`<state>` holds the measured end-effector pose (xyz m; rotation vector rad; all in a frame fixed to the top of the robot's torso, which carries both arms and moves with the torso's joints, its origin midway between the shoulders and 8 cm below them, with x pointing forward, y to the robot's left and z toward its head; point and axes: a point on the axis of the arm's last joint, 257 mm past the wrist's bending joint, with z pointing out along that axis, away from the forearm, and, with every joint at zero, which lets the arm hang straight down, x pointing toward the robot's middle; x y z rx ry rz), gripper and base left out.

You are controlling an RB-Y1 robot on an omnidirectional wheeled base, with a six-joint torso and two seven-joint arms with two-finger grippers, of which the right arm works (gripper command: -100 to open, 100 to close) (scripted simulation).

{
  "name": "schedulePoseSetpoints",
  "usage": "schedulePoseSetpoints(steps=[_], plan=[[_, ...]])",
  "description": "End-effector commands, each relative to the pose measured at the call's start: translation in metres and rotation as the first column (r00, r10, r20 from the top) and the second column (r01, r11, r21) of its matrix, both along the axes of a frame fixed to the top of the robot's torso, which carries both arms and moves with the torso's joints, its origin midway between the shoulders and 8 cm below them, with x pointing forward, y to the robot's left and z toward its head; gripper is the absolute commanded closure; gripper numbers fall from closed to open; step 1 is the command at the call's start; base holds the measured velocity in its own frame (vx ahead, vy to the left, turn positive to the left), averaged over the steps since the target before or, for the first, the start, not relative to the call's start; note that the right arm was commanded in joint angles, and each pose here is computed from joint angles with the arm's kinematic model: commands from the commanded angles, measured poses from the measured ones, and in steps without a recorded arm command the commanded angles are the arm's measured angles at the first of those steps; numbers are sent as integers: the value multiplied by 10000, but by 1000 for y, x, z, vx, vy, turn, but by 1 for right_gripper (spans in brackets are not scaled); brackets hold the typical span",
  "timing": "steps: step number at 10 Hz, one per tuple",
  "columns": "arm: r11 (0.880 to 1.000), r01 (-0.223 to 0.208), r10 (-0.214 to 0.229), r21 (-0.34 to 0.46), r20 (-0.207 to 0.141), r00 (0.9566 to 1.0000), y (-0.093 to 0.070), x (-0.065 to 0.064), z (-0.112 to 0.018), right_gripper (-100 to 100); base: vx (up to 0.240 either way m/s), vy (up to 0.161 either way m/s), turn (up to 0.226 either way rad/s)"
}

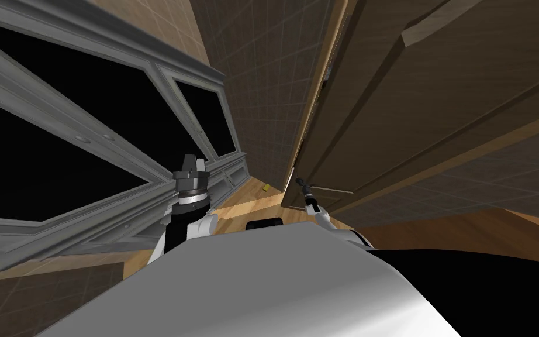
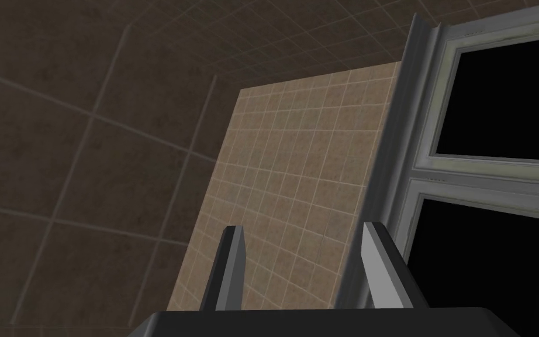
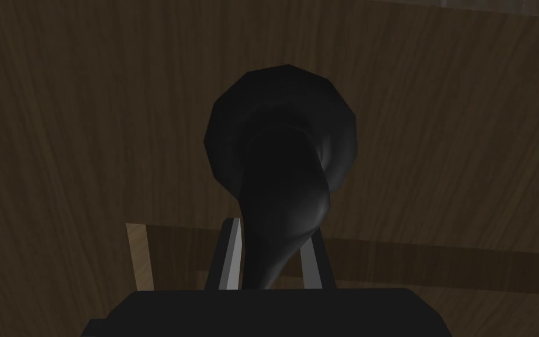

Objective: Pull the door open

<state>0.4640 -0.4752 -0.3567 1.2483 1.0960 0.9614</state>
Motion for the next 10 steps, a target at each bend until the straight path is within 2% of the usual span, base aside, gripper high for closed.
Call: schedulePoseSetpoints(steps=[1,2,5,9,10], plan=[[10000,0,0,0,0,10000,0,0,0,100,-99,-5,32],[9996,-275,275,18,-25,9996,6,-3,-2,100,-166,-35,107],[9978,-664,664,-14,16,9978,11,-5,0,100,-229,-58,101],[9928,-1197,1197,-31,42,9928,20,-8,2,100,-210,-58,84],[9937,-1120,1120,3,-1,9937,21,-7,0,100,-98,-22,31]])
